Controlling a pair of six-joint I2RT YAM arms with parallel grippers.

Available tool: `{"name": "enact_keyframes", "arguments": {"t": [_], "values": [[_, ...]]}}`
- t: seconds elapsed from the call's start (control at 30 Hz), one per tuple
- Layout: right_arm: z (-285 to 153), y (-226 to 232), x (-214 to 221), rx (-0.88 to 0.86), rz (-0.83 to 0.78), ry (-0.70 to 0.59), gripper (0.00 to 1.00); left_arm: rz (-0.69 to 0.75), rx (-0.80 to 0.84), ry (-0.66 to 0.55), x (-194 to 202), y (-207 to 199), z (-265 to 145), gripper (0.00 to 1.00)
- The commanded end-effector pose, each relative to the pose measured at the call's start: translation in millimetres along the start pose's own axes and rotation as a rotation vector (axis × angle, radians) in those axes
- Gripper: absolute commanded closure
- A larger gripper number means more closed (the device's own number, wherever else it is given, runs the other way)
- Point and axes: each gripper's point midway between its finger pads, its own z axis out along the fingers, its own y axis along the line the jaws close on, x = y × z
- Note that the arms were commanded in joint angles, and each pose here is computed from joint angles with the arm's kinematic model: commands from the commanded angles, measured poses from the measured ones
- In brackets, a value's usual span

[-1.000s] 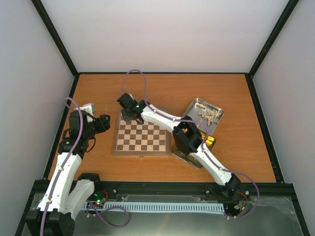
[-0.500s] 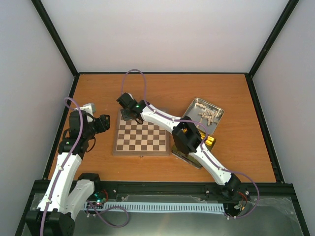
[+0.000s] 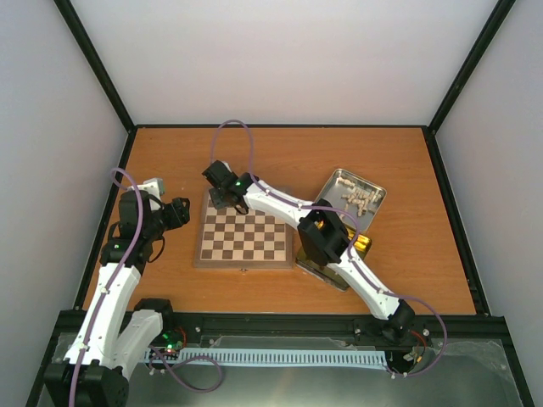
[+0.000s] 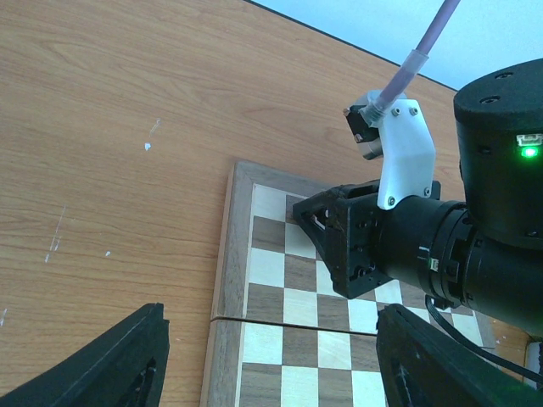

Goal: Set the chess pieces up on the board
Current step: Place the chess piece on the chessboard.

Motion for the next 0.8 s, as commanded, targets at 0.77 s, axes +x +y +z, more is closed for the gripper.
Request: {"name": "enact_keyframes", "arguments": {"t": [0.77], "values": [[-21,5,-7,-0.026,0.005,-0.003,0.64,-0.011,0.001,-0.004,-4,-2,-2,0.32]]}}
